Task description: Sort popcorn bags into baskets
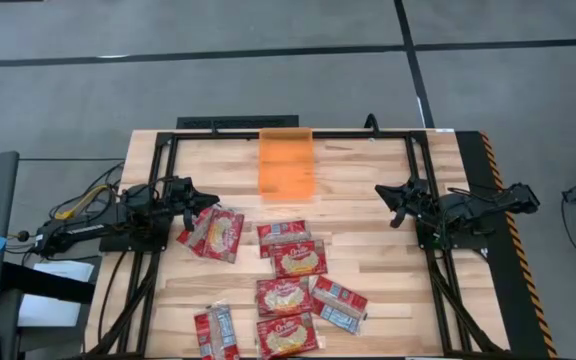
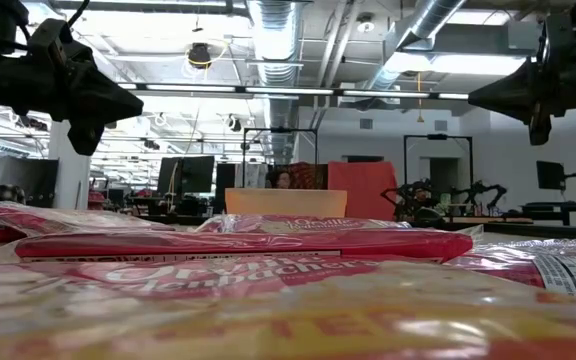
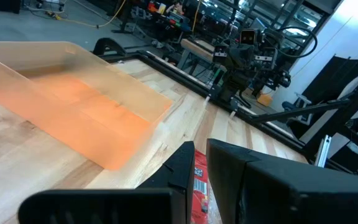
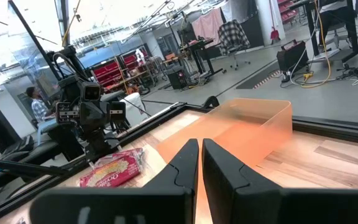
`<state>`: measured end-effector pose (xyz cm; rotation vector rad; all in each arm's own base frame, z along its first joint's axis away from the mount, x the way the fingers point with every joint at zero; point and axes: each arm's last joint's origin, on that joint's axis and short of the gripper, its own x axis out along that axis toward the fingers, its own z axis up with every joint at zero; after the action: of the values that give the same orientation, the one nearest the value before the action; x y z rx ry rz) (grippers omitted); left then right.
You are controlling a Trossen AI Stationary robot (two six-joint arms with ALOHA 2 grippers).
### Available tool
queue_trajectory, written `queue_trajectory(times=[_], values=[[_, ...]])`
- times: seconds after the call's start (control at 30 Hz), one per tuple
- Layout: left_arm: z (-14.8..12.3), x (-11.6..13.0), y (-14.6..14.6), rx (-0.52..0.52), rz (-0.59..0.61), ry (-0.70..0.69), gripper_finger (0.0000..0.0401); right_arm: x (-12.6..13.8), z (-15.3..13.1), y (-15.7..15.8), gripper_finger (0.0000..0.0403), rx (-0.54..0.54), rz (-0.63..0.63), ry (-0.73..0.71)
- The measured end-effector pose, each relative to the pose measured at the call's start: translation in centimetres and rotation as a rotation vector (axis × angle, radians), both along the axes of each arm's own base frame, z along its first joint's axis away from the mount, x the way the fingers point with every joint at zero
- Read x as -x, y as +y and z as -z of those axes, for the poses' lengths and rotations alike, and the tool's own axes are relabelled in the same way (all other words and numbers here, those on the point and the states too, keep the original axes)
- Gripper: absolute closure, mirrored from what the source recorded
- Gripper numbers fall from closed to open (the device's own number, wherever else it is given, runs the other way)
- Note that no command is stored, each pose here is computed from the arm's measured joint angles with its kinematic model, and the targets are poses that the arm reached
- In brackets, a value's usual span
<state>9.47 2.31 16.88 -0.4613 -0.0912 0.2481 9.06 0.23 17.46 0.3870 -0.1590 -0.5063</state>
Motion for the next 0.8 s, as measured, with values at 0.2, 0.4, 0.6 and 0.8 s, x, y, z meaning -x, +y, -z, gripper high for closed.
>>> queue_trajectory(times=[0.2, 0.4, 0.6, 0.8], values=[[0.01, 0.00, 0.00, 0.000, -0.001, 0.000, 0.0371, 0.00, 0.00, 0.00, 0.0354, 0.000, 0.000, 0.000], [-0.01, 0.00, 0.02, 0.000, -0.006, -0.002, 0.0371, 0.00, 0.00, 0.00, 0.0354, 0.000, 0.000, 0.000], [-0.13, 0.05, 0.16, -0.022, -0.060, -0.008, 0.0371, 0.00, 0.00, 0.00, 0.0354, 0.000, 0.000, 0.000], [-0.14, 0.08, 0.24, 0.219, -0.079, -0.084, 0.0371, 0.04, 0.06, -0.19, 0.0354, 0.198, 0.056, 0.128]])
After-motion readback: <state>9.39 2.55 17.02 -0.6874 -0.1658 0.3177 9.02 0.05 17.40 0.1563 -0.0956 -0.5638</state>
